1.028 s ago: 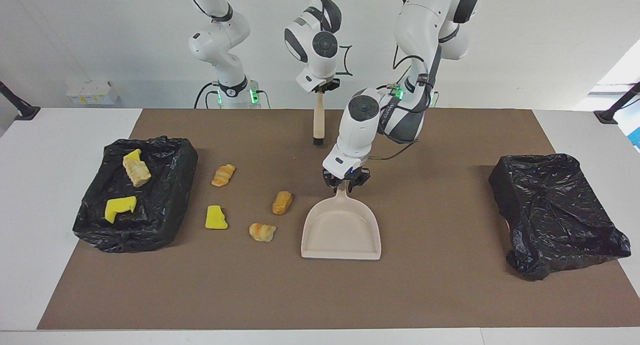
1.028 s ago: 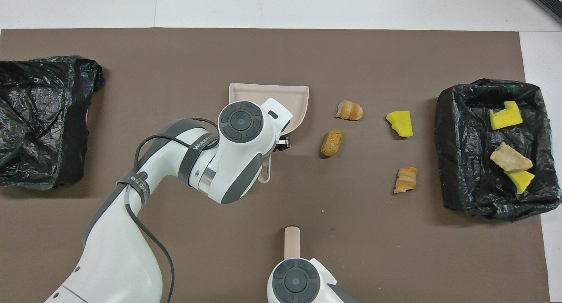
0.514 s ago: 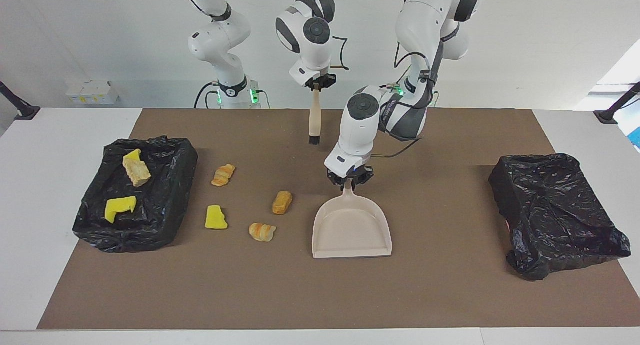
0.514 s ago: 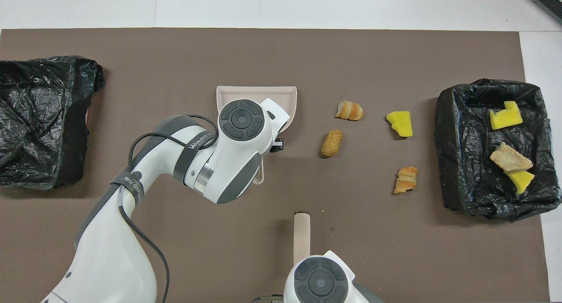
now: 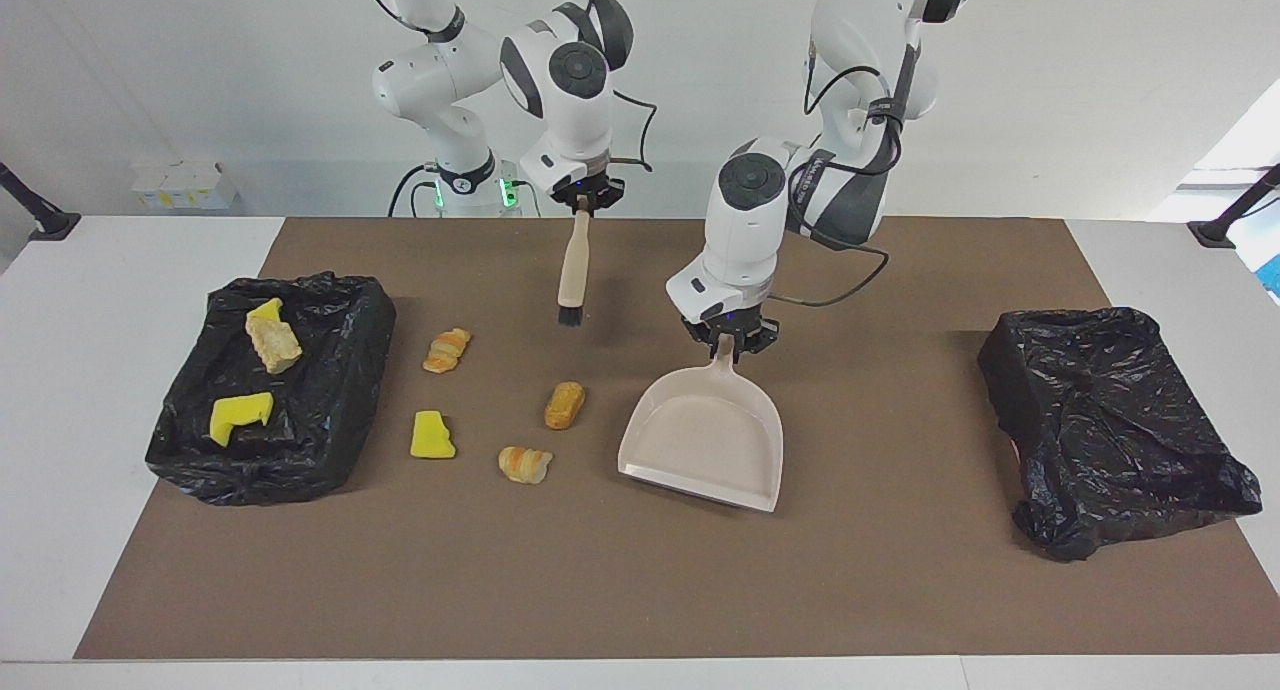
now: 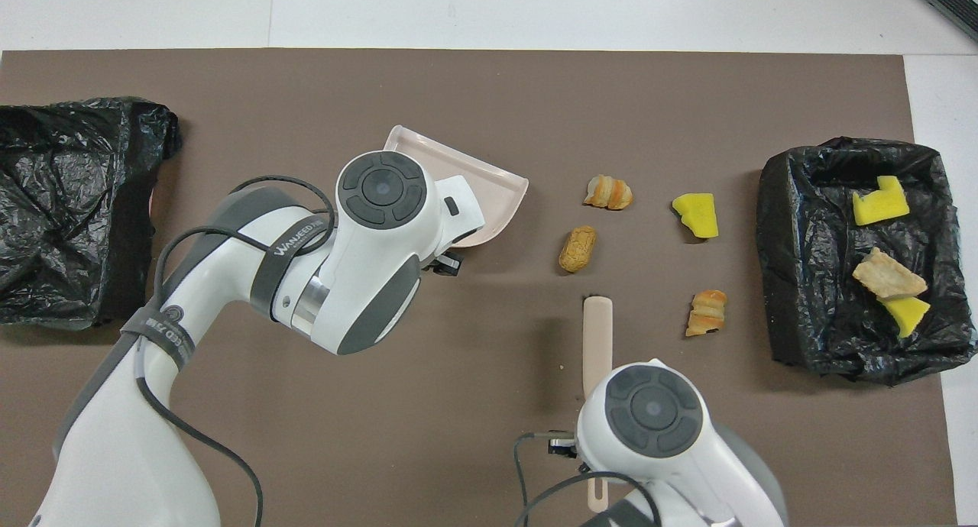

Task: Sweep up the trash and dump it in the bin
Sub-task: 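Grasp the beige brush with the right gripper and lift it, then sweep the bread and yellow sponge into the dustpan with the right gripper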

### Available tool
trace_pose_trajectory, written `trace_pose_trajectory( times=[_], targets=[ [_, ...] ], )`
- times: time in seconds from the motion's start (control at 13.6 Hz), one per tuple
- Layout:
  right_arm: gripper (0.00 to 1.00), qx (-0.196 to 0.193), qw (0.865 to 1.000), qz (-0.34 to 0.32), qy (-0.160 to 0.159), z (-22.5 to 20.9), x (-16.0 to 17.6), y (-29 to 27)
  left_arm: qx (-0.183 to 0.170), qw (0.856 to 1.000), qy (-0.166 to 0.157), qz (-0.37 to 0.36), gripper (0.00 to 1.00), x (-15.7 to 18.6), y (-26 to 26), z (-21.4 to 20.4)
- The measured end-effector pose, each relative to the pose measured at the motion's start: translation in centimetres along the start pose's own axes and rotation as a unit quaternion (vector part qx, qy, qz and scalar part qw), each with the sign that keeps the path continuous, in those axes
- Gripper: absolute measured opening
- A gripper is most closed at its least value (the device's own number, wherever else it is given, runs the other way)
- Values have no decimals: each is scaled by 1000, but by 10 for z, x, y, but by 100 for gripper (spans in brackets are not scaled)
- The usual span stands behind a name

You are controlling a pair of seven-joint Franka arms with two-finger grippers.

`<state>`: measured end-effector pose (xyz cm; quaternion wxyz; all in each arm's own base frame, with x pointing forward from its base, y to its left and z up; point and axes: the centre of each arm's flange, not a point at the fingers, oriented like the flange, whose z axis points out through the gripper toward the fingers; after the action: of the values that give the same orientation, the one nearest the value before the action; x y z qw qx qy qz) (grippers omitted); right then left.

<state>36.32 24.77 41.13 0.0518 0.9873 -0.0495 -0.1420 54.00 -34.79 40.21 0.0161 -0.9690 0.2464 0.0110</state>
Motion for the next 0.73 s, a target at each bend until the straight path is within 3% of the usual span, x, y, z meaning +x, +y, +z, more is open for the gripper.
trace_pose_trajectory(
  times=[0.22, 0.44, 0.73],
  targets=[
    [26, -8, 1000, -27, 10, 8, 63, 67, 0, 998, -14, 65, 32, -3, -14, 6],
    [26, -55, 997, -34, 30, 13, 115, 114, -3, 988, -38, 147, 32, -8, -19, 10],
    [26, -137, 988, -57, 45, 22, 178, 136, -7, 974, -46, 222, 32, -10, -27, 15]
  ],
)
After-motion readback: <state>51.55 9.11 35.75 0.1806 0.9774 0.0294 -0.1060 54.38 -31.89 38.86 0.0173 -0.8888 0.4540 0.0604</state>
